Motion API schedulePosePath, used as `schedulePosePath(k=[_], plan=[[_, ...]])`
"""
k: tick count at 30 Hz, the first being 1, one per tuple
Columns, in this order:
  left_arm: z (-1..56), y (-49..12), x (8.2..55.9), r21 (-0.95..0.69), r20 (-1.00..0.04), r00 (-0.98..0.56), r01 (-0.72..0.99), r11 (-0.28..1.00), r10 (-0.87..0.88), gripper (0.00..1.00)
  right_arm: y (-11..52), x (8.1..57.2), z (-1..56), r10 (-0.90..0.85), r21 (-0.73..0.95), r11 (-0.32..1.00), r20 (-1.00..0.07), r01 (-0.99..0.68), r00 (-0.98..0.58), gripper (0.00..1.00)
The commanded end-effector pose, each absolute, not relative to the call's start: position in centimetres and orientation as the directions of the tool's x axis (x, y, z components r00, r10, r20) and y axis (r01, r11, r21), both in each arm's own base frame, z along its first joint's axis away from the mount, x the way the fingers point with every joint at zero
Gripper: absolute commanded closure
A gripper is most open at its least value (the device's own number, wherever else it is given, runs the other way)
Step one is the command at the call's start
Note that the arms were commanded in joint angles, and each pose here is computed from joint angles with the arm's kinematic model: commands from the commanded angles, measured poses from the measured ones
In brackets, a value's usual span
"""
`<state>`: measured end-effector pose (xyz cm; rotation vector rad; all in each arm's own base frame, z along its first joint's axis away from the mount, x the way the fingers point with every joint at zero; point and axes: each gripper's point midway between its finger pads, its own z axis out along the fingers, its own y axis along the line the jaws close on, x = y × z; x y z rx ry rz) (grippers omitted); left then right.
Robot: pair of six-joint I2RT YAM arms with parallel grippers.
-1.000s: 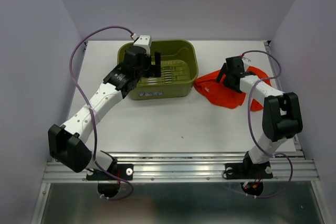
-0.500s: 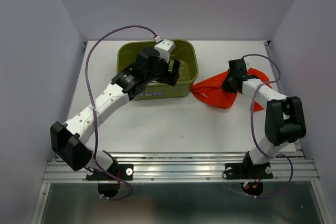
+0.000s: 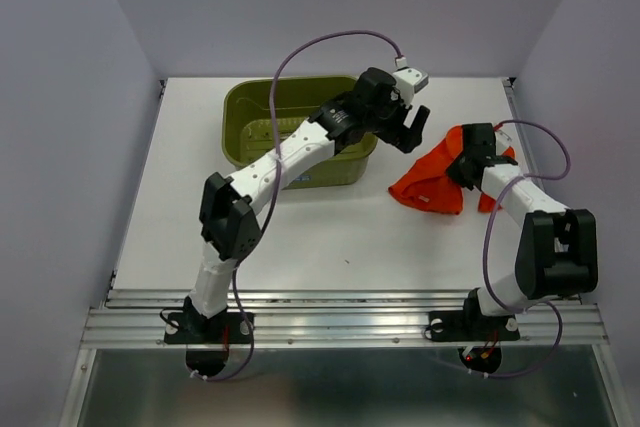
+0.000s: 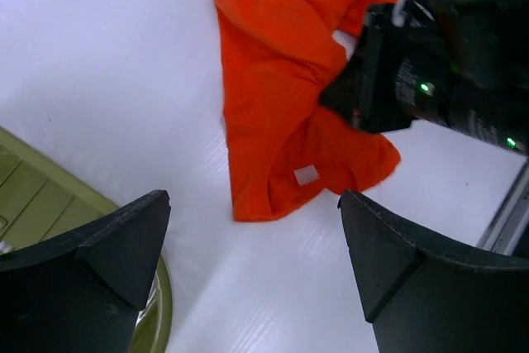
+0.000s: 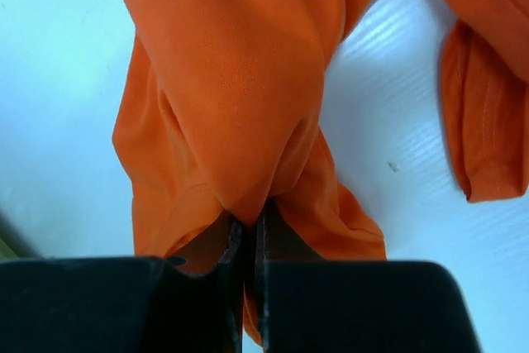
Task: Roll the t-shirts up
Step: Move the bin to the center of the board.
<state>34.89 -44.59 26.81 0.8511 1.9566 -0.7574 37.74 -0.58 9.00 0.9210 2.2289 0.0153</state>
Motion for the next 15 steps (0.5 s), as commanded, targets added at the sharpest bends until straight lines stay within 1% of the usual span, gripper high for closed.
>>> schedulePosePath(k=[1,3,4,5,9,12,15], plan=[[30.4,-46.4,38.7,-0.156,-0.912,-0.355,0.763,0.628,0.204,0.05,-0.4,37.0,10.5,0.641,0.308,0.728,-0.623,0.613,-0.449,0.99],[30.4,-47.1,40.3,-0.161,-0.921,-0.35,0.741,0.651,0.172,0.05,-0.5,36.6,10.6,0.641,0.308,0.728,-0.624,0.613,-0.447,0.99],[31.3,-47.4,41.0,-0.169,-0.93,-0.337,0.743,0.648,0.144,0.05,-0.6,36.3,10.4,0.642,0.304,0.725,-0.624,0.618,-0.445,0.99],[29.9,-48.0,42.0,-0.181,-0.927,-0.348,0.741,0.647,0.138,0.05,-0.6,36.1,10.4,0.643,0.307,0.724,-0.624,0.618,-0.444,0.99],[28.4,-48.3,44.6,-0.241,-0.924,-0.375,0.716,0.656,0.07,0.05,-0.4,35.7,10.7,0.641,0.316,0.729,-0.626,0.607,-0.444,0.99],[26.8,-47.3,46.9,-0.254,-0.917,-0.395,0.677,0.691,0.05,0.05,-0.1,35.5,11.1,0.627,0.32,0.747,-0.629,0.582,-0.46,0.99],[24.5,-45.0,49.6,-0.236,-0.907,-0.419,0.609,0.757,0.054,0.05,0.3,35.3,11.3,0.62,0.329,0.761,-0.625,0.559,-0.475,0.99]])
